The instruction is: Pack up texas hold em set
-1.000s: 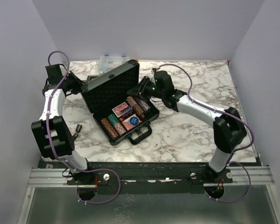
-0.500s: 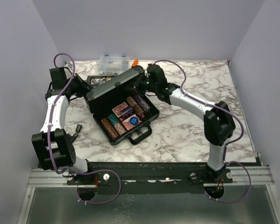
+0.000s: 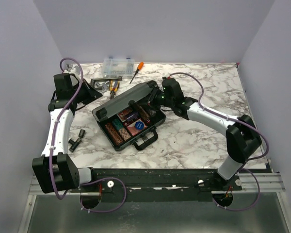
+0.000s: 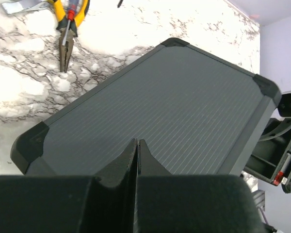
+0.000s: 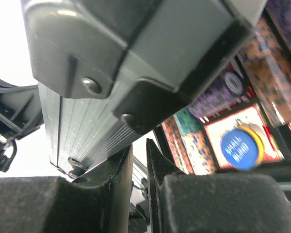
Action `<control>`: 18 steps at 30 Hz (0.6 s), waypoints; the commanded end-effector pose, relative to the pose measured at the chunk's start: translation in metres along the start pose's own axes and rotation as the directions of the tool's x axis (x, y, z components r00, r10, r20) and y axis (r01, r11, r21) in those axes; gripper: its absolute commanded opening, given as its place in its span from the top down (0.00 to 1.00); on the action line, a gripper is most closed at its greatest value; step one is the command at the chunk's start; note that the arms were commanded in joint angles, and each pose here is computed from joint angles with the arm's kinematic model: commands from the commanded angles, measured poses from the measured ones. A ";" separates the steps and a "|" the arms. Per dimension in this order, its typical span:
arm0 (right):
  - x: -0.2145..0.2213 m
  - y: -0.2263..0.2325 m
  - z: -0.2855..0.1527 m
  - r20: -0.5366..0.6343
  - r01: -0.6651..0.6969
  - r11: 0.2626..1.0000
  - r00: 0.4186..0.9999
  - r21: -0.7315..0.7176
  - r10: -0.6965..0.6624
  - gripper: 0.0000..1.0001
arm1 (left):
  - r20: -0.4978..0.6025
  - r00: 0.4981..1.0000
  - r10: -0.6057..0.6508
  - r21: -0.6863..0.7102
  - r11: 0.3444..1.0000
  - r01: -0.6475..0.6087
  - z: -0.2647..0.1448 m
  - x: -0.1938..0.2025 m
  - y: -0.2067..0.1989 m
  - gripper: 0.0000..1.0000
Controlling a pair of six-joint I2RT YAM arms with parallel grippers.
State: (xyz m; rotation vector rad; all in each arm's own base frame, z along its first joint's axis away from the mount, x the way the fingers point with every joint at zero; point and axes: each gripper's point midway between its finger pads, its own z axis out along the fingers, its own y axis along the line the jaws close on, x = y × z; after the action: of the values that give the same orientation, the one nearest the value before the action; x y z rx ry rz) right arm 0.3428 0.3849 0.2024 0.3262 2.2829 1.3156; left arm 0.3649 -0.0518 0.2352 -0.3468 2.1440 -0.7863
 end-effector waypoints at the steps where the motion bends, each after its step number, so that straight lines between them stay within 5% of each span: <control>1: 0.015 -0.013 -0.023 0.001 0.003 1.000 1.000 0.000 -0.003 0.79 | 0.006 0.997 0.080 0.022 0.997 -0.080 -0.007 0.009 -0.014 1.00; 12: 0.051 -0.084 -0.065 -0.028 0.006 0.988 1.000 0.152 -0.001 0.79 | 0.010 0.994 0.104 0.055 0.993 -0.105 -0.017 0.023 -0.029 1.00; 18: 0.041 -0.125 -0.098 0.072 0.035 0.939 0.995 0.342 -0.064 0.77 | 0.022 0.992 0.121 0.063 0.991 -0.122 -0.024 0.030 -0.033 1.00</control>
State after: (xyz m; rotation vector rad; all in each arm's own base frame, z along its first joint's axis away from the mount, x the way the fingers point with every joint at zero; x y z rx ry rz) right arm 0.2629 0.3021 0.1375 0.3944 2.4270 1.0986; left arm 0.3343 -0.0799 0.2462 -0.2229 2.1188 -0.8048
